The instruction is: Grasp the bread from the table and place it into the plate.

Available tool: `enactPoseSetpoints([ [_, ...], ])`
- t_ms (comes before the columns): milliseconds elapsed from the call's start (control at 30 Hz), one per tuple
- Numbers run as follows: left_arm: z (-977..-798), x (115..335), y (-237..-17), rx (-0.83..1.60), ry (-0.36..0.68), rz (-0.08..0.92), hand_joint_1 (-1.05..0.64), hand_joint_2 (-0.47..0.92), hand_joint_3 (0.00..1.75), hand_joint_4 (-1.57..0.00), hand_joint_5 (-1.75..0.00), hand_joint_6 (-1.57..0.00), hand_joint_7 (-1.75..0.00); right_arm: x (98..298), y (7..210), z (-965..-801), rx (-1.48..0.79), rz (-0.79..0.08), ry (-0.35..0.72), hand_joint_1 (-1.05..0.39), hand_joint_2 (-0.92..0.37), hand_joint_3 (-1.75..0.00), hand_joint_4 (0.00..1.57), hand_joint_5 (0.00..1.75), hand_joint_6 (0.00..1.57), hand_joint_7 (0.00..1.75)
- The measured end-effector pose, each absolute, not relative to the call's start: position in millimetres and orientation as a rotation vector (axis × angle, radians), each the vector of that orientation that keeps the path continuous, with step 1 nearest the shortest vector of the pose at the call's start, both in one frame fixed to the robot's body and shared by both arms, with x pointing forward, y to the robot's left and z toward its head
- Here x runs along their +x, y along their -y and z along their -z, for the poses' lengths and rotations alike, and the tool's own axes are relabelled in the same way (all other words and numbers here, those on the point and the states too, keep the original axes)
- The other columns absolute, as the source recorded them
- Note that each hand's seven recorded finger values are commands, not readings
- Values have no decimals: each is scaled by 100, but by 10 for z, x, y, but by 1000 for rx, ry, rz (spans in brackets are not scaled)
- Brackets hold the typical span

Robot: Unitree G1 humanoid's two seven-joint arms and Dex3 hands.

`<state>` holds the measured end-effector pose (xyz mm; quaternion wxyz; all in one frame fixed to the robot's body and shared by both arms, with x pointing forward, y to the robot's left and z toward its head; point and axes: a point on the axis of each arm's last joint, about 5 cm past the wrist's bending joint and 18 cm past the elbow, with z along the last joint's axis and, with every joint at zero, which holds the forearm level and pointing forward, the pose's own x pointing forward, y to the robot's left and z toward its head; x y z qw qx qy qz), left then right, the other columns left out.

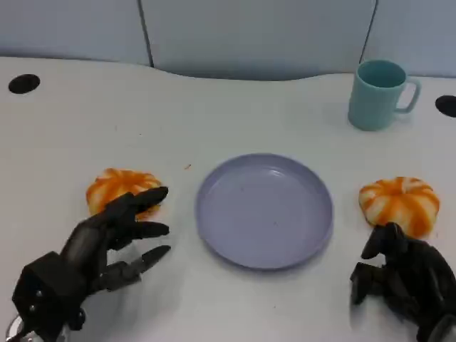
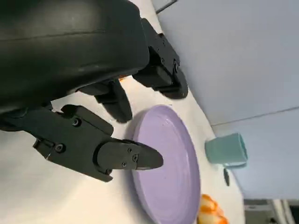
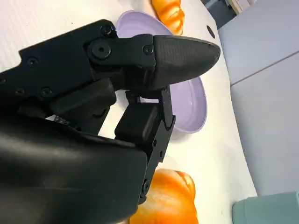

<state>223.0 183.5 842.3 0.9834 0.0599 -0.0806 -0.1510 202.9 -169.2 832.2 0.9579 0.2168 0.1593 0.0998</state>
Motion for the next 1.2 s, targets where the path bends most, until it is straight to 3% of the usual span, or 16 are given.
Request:
enactPoseSetpoints([
  [67, -8455, 2244, -1834, 239, 184, 330, -57, 92, 10, -2, -20, -13, -1, 2030, 1686, -8323, 441, -204, -322, -47, -92, -47, 123, 138, 114, 130],
  [200, -8584, 2306, -1898, 553, 301, 374, -66, 92, 8, 0, -5, -6, -1, 2030, 1683, -8324, 442, -209, -322, -47, -92, -48, 124, 138, 114, 129],
  [400, -8759, 2421, -1901, 920, 413, 312, -61, 86, 1, -2, -4, -6, -2, 2032, 1681, -8325, 442, -210, -324, -46, -92, -48, 124, 137, 113, 129],
  [567, -8890, 2548, -1846, 1201, 422, 269, -65, 83, 0, -2, -5, -11, -3, 2035, 1671, -8327, 438, -215, -324, -45, -92, -48, 125, 138, 114, 130],
  [867, -8961, 2721, -1753, 1399, 346, 267, -62, 79, 0, -1, -1, -12, -1, 2033, 1638, -8330, 437, -215, -321, -46, -92, -48, 122, 138, 110, 131],
  [1200, -8941, 3068, -1697, 1587, 125, 420, -57, 78, 0, 0, 0, -8, 0, 2006, 1619, -8315, 451, -223, -301, -47, -92, -48, 123, 137, 111, 129],
])
